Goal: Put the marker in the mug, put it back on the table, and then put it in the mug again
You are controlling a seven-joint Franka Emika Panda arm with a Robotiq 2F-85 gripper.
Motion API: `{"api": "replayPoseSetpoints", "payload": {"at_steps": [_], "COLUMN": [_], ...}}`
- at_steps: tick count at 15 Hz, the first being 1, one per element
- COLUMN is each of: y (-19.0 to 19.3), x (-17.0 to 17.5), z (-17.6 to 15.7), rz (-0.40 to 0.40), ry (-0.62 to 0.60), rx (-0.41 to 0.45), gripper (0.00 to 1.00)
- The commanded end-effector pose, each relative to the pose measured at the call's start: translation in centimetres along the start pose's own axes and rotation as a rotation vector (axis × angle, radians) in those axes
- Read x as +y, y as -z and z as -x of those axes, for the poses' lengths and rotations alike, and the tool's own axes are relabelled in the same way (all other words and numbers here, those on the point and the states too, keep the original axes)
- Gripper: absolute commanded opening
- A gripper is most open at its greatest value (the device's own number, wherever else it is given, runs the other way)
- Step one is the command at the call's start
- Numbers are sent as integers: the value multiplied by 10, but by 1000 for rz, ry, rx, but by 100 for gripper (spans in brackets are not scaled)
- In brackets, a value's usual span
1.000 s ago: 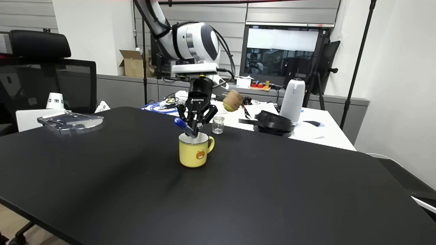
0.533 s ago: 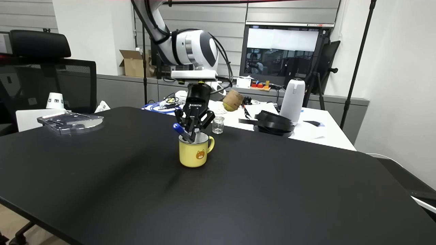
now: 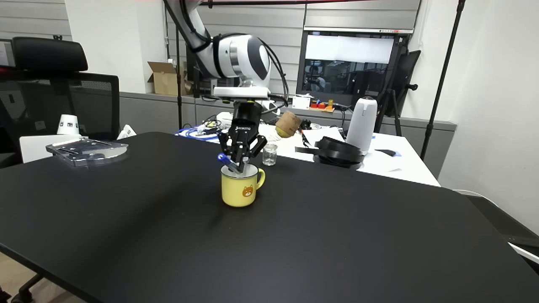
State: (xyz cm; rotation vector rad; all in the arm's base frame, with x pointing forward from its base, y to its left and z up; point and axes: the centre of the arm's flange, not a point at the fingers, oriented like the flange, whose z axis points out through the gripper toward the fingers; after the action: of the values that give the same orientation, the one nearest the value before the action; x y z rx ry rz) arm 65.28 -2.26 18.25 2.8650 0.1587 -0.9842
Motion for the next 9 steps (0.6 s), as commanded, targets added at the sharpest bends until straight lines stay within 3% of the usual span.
{"api": "replayPoseSetpoints", "payload": {"at_steps": [1,7,9], "y": [8,19,32], "x": [8,11,8], "z": [-9,-3,6], "rz": [-35,-24,5], "ry": [-2,-15,-22], "rx": [16,52,87], "gripper": [54,95,100]}}
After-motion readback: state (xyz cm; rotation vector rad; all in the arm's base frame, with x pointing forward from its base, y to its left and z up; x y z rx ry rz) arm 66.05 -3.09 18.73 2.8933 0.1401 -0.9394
